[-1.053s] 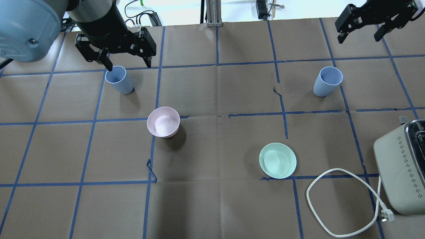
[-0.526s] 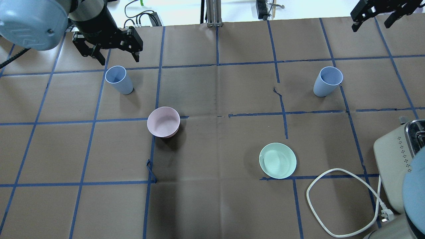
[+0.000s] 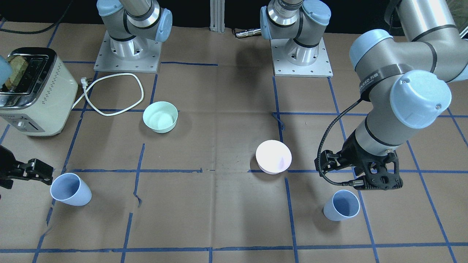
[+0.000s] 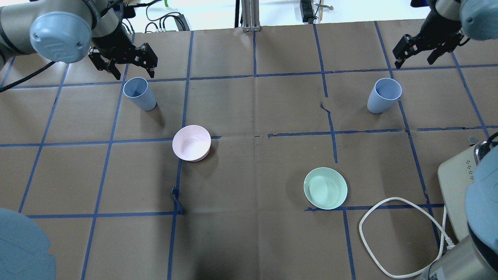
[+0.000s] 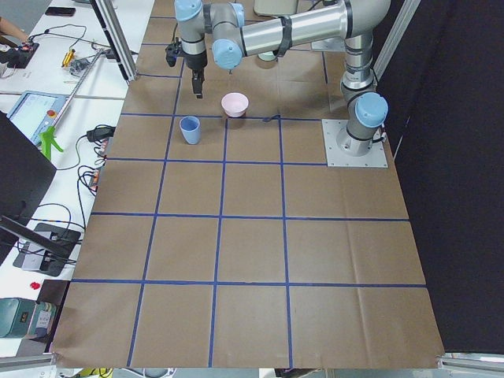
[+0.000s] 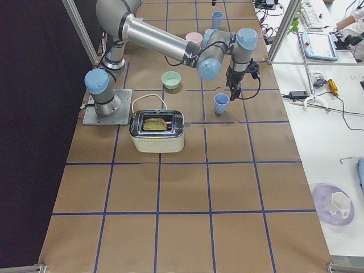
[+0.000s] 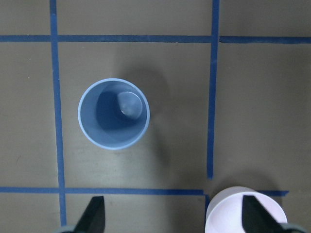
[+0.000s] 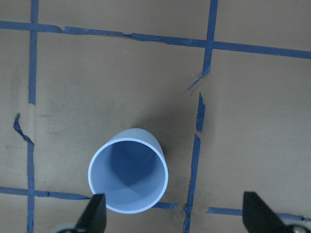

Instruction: Stack blue cups with both arms

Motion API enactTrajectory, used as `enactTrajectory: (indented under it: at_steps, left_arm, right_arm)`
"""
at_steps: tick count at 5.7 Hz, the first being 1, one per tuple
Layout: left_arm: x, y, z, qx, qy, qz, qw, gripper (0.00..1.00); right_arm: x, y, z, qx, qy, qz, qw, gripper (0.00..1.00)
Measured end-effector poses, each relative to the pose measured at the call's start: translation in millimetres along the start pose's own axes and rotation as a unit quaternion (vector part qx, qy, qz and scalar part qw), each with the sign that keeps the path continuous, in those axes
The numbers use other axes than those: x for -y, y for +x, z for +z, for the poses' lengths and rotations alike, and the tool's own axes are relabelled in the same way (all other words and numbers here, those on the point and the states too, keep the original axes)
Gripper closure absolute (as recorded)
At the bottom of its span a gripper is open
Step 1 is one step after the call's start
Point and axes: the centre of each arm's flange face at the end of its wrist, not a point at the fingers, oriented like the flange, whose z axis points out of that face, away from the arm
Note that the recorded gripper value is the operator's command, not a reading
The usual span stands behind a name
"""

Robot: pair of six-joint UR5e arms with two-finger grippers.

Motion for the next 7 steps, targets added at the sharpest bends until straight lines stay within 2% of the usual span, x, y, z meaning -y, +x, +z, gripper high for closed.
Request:
enactTrajectory:
  at_steps: [2,3,4,5,6,7]
  left_arm:
    - [23,-5,52,0.0,-0.009,0.0,1.0,0.01]
    - [34,-7,72,0.0,0.002,-0.001,1.0,0.02]
    - [40,-7,87,0.001,0.004,-0.001,1.0,0.24]
    - [42,-7,99,0.0,-0.002,-0.002,1.0,0.66]
    - [43,-7,107,0.0,-0.008,-0.003,1.0,0.86]
    - [43,-7,110,0.0,-0.011,-0.005,0.9999,0.97]
  right_arm:
    - [-20,12,42,0.005,-0.005,0.016,0.9999,0.0]
    - [-25,12,52,0.009,-0.012,0.019,0.9997,0.01]
    - [-29,10,59,0.012,-0.017,0.021,0.9996,0.07]
    - [-29,10,63,0.013,-0.014,0.022,0.9996,0.27]
    - [-28,10,65,0.013,-0.007,0.022,0.9996,0.61]
    - [-27,10,67,0.014,-0.006,0.022,0.9996,0.85]
